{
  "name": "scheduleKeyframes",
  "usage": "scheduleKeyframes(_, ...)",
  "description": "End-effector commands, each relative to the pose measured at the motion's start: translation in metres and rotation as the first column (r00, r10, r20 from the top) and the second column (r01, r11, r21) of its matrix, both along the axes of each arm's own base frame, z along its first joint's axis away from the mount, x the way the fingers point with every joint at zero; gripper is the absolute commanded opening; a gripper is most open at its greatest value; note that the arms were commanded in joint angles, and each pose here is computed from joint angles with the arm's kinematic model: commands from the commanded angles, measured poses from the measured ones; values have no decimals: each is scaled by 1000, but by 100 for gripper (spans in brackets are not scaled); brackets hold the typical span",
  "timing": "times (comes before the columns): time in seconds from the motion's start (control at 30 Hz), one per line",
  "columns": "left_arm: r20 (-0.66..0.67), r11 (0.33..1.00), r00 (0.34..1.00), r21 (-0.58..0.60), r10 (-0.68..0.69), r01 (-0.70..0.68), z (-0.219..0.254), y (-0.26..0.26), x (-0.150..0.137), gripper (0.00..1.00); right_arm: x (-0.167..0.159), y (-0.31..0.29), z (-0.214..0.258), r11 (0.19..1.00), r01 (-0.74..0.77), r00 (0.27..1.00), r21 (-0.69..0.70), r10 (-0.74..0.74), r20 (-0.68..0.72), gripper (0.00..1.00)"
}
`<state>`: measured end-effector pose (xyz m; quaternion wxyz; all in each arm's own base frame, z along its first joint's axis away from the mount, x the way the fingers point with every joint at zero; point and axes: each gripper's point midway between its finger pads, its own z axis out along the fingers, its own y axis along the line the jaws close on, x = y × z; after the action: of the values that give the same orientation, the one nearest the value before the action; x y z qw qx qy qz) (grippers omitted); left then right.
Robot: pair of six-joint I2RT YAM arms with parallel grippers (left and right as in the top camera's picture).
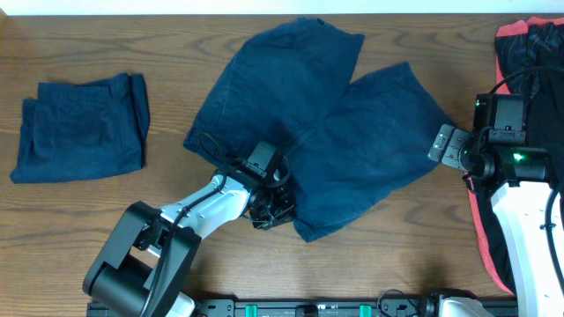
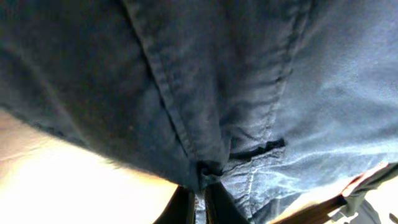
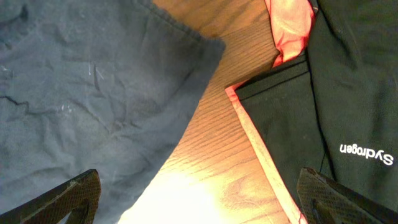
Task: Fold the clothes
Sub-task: 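Drag the shorts leftward with the left gripper toward table center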
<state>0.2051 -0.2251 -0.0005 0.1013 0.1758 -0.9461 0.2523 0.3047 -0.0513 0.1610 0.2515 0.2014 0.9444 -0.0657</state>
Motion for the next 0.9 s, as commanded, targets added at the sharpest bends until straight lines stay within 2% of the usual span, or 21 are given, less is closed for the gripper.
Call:
scheduleKeyframes(0.0, 6, 997, 1000, 78, -18, 17, -9, 23, -1, 6, -1, -3, 5, 1000, 17, 1000, 1, -17, 14, 99)
scheduleKeyframes(0.2, 16, 995, 1000, 102, 9, -11, -11, 81, 19, 6, -2, -3, 4, 1000, 18, 1000, 1, -18, 6, 99)
scheduleKeyframes(0.37, -11, 971, 978, 122, 209, -206, -8, 150, 38, 6, -4, -3, 3, 1000, 18, 1000, 2, -18, 1, 99)
scheduleKeyframes(0.4, -25, 965, 969, 104, 245, -241, -4, 159, 40, 9, -4, -3, 3, 1000, 18, 1000, 2, -18, 0, 99)
scheduleKeyframes(0.43, -26, 966, 967, 55, 255, -253, 1, 162, 42, 27, -4, -3, 3, 1000, 18, 1000, 2, -18, 0, 99)
scheduleKeyframes(0.47, -18, 968, 968, -13, 252, -252, 8, 161, 45, 53, -4, -3, 3, 1000, 18, 1000, 2, -18, 1, 99)
scheduleKeyframes(0.5, -11, 963, 967, -90, 256, -256, 17, 160, 49, 67, -4, -3, 3, 1000, 18, 1000, 2, -18, 1, 99)
scheduleKeyframes(0.57, -11, 944, 959, -173, 283, -281, 27, 161, 53, 75, -4, -3, 3, 1000, 18, 1000, 2, -18, 1, 99)
scheduleKeyframes(0.7, 44, 927, 946, -222, 320, -304, 36, 172, 64, 72, -4, -3, 3, 1000, 18, 1000, 2, -18, 0, 99)
scheduleKeyframes(0.87, 236, 953, 936, -222, 259, -208, 45, 175, 88, 50, -4, -3, 3, 1000, 18, 1000, 2, -18, 0, 99)
